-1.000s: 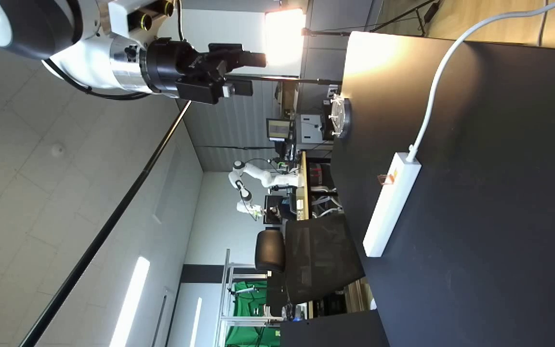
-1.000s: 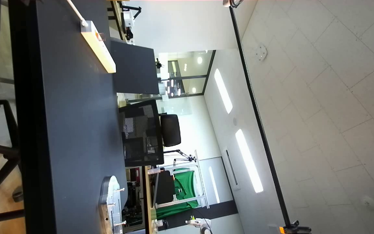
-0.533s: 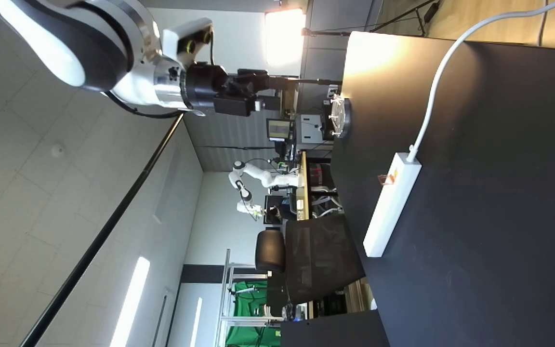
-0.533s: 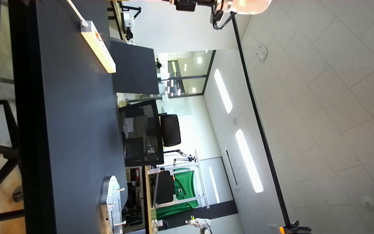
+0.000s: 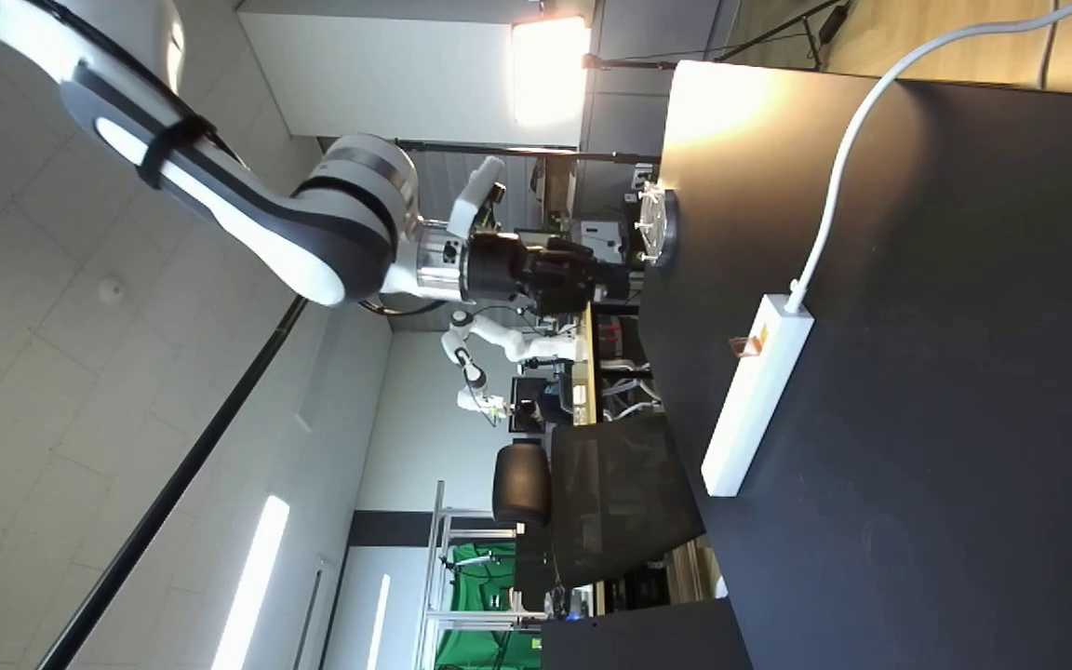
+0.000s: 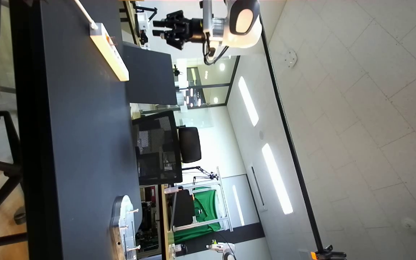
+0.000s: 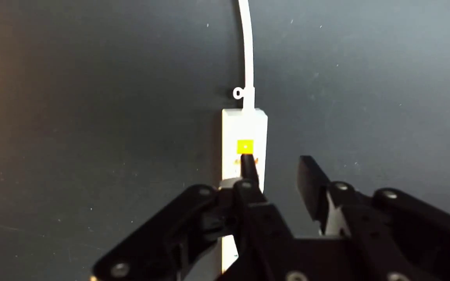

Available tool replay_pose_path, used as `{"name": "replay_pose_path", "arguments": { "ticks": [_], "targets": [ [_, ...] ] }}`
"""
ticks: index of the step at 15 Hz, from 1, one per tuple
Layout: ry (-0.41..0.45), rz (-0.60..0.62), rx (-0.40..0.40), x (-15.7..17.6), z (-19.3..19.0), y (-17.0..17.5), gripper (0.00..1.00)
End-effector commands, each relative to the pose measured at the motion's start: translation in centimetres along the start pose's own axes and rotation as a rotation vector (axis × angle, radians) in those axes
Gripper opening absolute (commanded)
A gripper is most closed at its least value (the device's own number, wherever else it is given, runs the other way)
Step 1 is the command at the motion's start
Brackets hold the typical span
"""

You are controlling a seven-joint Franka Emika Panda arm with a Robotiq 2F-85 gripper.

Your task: Turn on the adapter

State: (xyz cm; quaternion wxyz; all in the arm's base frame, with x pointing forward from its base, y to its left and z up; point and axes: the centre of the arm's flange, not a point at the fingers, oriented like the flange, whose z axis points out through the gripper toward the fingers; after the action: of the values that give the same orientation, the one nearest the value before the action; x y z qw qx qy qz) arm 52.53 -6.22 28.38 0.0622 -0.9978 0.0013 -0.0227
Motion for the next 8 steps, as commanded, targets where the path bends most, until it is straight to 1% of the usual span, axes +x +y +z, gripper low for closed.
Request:
{"name": "replay_pose_path", "arguments": {
  "ticks": [1,2,4,6,7,8],
  "targets": [
    [0.07,0.024,-0.04,4.7,2.4,0.2,0.05],
    [0.087,0.028,-0.048,5.1,3.0,0.2,0.01],
    [0.102,0.033,-0.061,5.8,3.8,0.2,0.0],
    [0.072,0.043,-0.08,6.1,4.4,0.2,0.0],
    [0.081,0.008,-0.06,4.7,4.5,0.2,0.01],
    [0.077,0.013,-0.069,4.9,4.7,0.3,0.01]
  ]
}}
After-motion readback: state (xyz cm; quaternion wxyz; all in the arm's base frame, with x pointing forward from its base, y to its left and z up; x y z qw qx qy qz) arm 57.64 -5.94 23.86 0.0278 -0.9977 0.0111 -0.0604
